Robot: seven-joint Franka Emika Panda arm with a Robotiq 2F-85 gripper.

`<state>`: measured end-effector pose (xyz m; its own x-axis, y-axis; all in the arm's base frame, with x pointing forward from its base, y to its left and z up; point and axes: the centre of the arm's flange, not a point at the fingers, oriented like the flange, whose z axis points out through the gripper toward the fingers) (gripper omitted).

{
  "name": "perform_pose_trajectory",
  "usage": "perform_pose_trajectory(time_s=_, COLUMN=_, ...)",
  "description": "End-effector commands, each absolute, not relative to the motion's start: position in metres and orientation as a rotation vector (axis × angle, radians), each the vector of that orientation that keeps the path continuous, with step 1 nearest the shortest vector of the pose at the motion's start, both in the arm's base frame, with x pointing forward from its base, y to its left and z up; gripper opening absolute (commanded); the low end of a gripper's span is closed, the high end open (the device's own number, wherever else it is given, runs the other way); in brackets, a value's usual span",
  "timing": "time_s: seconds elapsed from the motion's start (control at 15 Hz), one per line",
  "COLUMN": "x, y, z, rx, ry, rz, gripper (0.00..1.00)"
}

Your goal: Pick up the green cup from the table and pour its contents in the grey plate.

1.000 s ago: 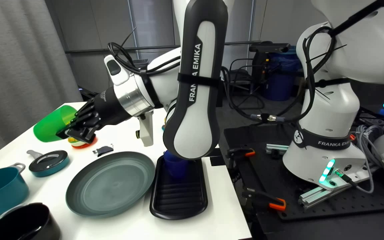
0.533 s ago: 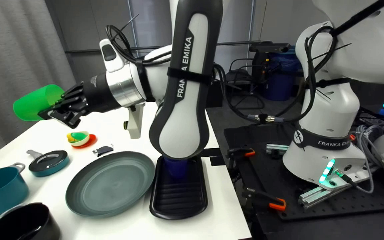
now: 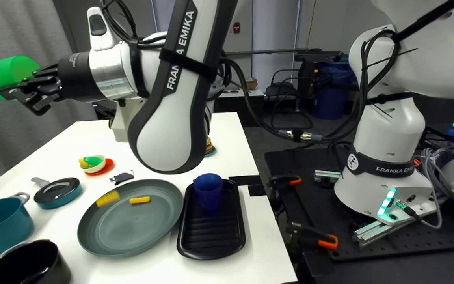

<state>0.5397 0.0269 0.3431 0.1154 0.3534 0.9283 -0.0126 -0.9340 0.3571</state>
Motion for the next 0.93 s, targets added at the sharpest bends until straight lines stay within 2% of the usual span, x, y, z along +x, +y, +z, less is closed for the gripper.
perform_pose_trajectory(time_s=0.0, x=0.522, y=0.030, z=0.325, rx=2.038, ry=0.303, rz=1.927, gripper=0.01)
perform_pose_trajectory(time_s=0.87, x=0.532, y=0.031, z=0.339, rx=1.963, ry=0.284, rz=1.995, gripper=0.01)
